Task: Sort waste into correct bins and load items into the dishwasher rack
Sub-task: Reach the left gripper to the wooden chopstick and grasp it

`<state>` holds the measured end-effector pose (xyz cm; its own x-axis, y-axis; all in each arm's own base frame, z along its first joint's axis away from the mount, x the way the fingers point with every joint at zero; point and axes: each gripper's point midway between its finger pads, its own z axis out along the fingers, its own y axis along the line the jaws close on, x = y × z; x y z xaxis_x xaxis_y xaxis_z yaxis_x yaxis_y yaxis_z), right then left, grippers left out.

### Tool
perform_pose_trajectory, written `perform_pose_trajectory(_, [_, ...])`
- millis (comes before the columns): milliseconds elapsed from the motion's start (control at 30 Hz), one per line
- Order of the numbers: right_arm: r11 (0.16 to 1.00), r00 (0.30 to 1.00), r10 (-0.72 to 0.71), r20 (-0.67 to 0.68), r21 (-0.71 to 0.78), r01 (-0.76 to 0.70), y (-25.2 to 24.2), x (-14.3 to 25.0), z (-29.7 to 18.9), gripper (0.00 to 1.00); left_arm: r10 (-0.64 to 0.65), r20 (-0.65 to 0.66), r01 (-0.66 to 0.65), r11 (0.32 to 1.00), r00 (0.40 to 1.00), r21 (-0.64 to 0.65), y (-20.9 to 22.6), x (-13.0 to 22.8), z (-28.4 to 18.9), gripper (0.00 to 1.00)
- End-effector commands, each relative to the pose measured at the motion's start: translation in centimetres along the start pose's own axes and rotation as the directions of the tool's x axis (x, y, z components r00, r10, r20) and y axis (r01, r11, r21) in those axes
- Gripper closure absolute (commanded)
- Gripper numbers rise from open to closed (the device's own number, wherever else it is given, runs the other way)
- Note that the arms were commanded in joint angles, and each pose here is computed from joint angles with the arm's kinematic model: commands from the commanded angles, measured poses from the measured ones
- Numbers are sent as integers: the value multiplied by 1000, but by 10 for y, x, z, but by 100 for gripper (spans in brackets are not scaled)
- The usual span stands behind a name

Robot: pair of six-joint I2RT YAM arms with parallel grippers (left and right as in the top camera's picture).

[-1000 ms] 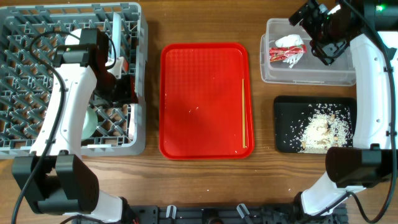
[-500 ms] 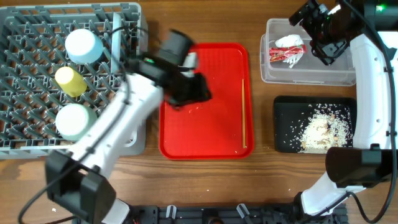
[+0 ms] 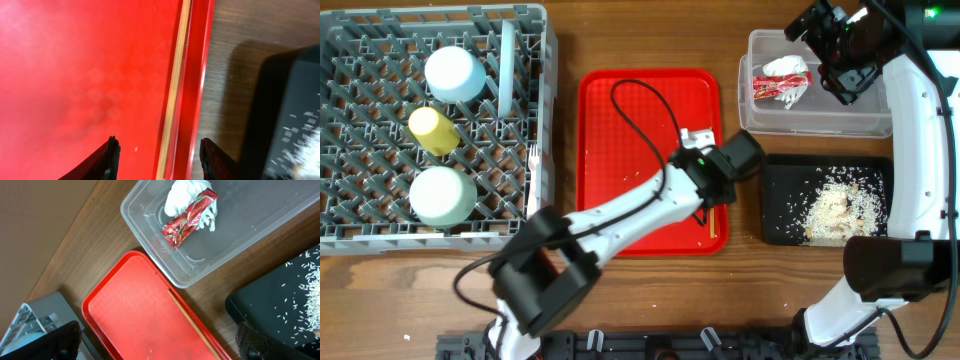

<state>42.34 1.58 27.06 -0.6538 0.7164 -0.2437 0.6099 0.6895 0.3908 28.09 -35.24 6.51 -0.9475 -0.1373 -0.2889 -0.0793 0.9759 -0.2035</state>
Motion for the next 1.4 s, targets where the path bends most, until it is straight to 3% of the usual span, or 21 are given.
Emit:
perform_pose_trajectory(0, [1000, 1000, -12, 19, 4, 12, 0, -3, -3, 1, 9, 92, -3, 997, 996, -75, 3, -4, 20, 50])
perform_pose_trajectory(167, [1000, 1000, -12, 19, 4, 12, 0, -3, -3, 0, 78, 159, -56, 989, 984, -138, 6, -5, 31, 56])
perform_pose_trajectory(333, [1000, 1000, -12, 19, 4, 12, 0, -3, -3, 0, 197, 139, -174, 972, 971, -160, 3, 3, 46, 57])
perform_pose_trajectory(533, [1000, 1000, -12, 19, 4, 12, 0, -3, -3, 0, 207, 134, -182, 967, 969, -176, 5, 7, 56, 56])
perform_pose_trajectory(867, [1000, 1000, -12, 19, 4, 12, 0, -3, -3, 0, 228, 88, -204, 954, 970, -220, 16, 20, 77, 63])
perform_pose_trajectory(1033, [1000, 1000, -12, 19, 4, 12, 0, -3, -3, 0, 250, 87, -226, 950, 964, -217, 15, 19, 78, 80])
perform_pose_trajectory(1200, [1000, 1000, -12, 19, 4, 12, 0, -3, -3, 0, 259, 99, -233, 948, 961, -216, 13, 17, 80, 86])
perform_pose_trajectory(1267, [1000, 1000, -12, 19, 4, 12, 0, -3, -3, 0, 299, 92, -273, 936, 950, -221, 13, 17, 79, 96])
perform_pose_trajectory(1367, [1000, 1000, -12, 19, 4, 12, 0, -3, -3, 0, 305, 90, -278, 932, 948, -233, 16, 16, 78, 96])
